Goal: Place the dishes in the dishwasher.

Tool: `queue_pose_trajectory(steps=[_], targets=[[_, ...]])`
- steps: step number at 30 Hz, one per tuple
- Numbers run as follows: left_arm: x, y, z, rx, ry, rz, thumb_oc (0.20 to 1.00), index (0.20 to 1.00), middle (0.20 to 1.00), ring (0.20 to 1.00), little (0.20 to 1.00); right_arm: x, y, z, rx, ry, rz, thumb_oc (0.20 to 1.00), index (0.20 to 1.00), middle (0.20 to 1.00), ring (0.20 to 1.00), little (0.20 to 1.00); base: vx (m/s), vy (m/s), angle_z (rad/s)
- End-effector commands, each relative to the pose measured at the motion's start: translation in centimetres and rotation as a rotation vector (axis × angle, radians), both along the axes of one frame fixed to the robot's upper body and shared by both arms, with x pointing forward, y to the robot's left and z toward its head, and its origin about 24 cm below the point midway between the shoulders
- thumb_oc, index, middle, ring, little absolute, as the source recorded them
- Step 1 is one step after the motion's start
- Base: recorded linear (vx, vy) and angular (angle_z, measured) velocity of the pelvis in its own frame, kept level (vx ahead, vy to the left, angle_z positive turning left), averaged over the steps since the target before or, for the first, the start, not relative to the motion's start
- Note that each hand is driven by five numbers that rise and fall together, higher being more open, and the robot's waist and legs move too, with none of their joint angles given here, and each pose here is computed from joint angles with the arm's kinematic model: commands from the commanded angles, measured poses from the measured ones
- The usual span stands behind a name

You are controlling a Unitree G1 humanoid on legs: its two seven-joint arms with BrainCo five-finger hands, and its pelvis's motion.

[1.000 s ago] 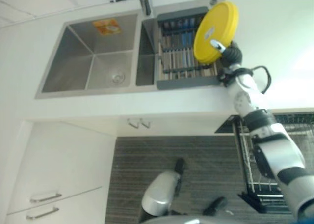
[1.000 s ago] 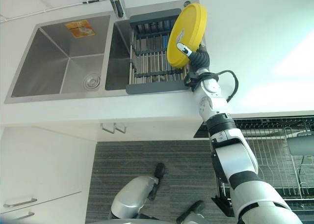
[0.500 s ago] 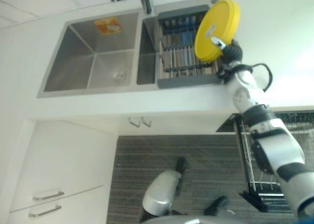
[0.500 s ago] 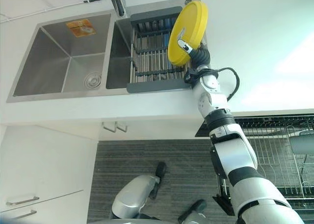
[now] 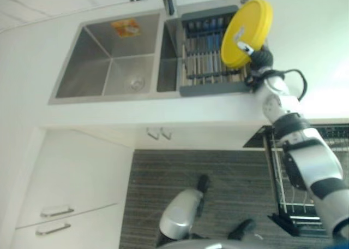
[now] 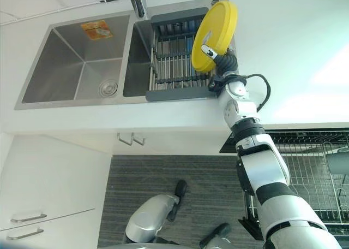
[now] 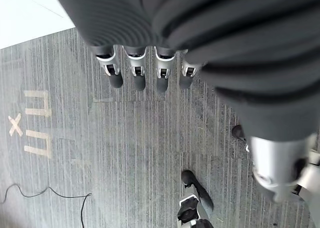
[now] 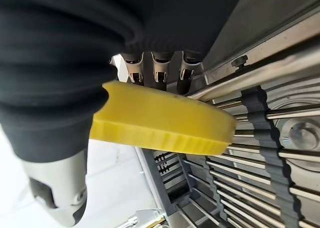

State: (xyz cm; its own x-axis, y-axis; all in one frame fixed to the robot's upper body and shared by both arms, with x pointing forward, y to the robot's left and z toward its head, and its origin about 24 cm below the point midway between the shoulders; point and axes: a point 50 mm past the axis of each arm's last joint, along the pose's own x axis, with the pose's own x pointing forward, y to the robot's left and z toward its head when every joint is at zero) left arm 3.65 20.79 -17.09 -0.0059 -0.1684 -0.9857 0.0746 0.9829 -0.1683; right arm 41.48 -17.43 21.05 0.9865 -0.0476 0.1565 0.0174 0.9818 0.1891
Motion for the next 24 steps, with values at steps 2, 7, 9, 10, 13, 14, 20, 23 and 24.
queue_pose_trajectory(steps=[2,7,9,10,13,14,20,23,24], targets=[[-1.8,1.9,0.3,0.047,0.089,-0.036,1.0,1.0,1.0,1.0,1.0,0.3,-0.3,4.2,-0.091,-0.107,-0.023,1.0,1.0,1.0,1.0,1.0,0.0,0.008,0.02],[-1.9,2.0,0.3,0.049,0.091,-0.033,1.0,1.0,1.0,1.0,1.0,0.3,-0.6,4.2,-0.098,-0.11,-0.024,1.0,1.0,1.0,1.0,1.0,0.0,0.0,0.0],[-1.9,2.0,0.3,0.049,0.089,-0.031,1.0,1.0,1.0,1.0,1.0,0.3,-0.7,4.4,-0.096,-0.117,-0.027,1.0,1.0,1.0,1.0,1.0,0.0,0.0,0.0],[-1.9,2.0,0.3,0.049,0.09,-0.03,1.0,1.0,1.0,1.0,1.0,0.3,-0.8,4.5,-0.092,-0.123,-0.029,1.0,1.0,1.0,1.0,1.0,0.0,0.0,0.0],[-2.1,2.0,0.3,0.048,0.092,-0.025,1.0,1.0,1.0,1.0,1.0,0.2,-0.8,4.8,-0.088,-0.137,-0.035,1.0,1.0,1.0,1.0,1.0,0.0,0.0,0.0],[-2.1,2.0,0.3,0.047,0.092,-0.024,1.0,1.0,1.0,1.0,1.0,0.2,-0.8,4.9,-0.089,-0.14,-0.035,1.0,1.0,1.0,1.0,1.0,0.0,0.0,0.0],[-2.0,1.9,0.3,0.041,0.092,-0.017,1.0,1.0,1.0,1.0,1.0,0.2,-0.8,5.6,-0.081,-0.166,-0.057,0.369,0.369,0.369,0.369,0.369,0.0,0.0,0.0],[-2.1,1.9,0.3,0.042,0.095,-0.011,1.0,1.0,1.0,1.0,1.0,0.1,-1.1,5.6,-0.074,-0.172,-0.087,0.2,0.2,0.2,0.2,0.2,0.0,0.0,0.0],[-2.1,1.9,0.3,0.045,0.095,-0.015,1.0,1.0,1.0,1.0,1.0,0.1,-1.1,5.6,-0.071,-0.176,-0.089,0.2,0.2,0.2,0.2,0.2,0.0,0.0,0.0]])
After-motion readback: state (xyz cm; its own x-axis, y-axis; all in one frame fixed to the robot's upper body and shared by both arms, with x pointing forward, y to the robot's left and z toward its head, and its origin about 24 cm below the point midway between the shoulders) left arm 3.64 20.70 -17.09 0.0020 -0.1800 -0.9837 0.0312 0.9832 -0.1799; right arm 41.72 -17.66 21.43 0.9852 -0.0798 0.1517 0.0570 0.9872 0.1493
